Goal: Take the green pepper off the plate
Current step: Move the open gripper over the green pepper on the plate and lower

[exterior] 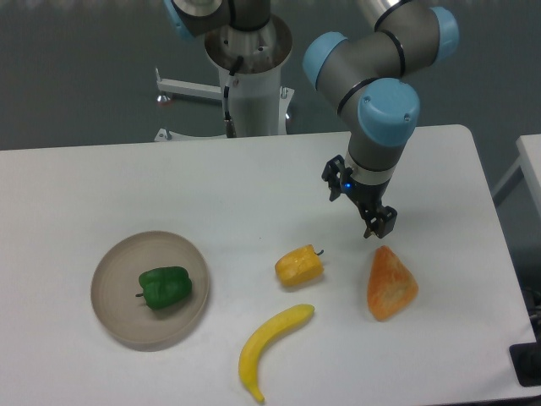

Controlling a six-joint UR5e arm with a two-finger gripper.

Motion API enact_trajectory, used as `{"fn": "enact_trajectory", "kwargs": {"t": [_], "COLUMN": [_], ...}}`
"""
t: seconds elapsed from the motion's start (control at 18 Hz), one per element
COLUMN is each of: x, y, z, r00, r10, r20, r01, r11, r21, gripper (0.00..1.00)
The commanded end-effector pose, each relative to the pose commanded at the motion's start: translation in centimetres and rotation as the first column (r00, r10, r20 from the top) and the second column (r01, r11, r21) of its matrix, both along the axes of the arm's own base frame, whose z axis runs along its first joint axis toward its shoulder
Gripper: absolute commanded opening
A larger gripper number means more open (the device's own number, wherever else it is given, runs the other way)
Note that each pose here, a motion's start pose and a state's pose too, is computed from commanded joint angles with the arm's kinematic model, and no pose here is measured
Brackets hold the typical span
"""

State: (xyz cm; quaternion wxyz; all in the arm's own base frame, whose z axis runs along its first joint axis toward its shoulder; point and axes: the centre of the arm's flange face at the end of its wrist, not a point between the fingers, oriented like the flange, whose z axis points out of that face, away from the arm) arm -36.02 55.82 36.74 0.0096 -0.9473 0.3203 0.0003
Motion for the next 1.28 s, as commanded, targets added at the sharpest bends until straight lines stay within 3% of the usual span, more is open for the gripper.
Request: {"fn": "enact_trajectory", "kwargs": {"t": [0.44,0.78,1.06,1.28], "x": [1.8,12.7,20.9,25.4], "y": [1.0,6.3,11.3,14.0], "z": [0.5,0.6,-1.7,-4.9], "r00": [0.999,0.996,0.990,0.996], "r10": [0.000,0.058,0.121,0.057], "r20": [0.048,0.066,0.071,0.066], "r01": [-0.003,-0.061,-0.130,-0.067], "r11": [0.998,0.997,0.984,0.987], "r21": [0.061,0.054,0.124,0.148], "gripper": [1.00,1.00,1.00,1.00]}}
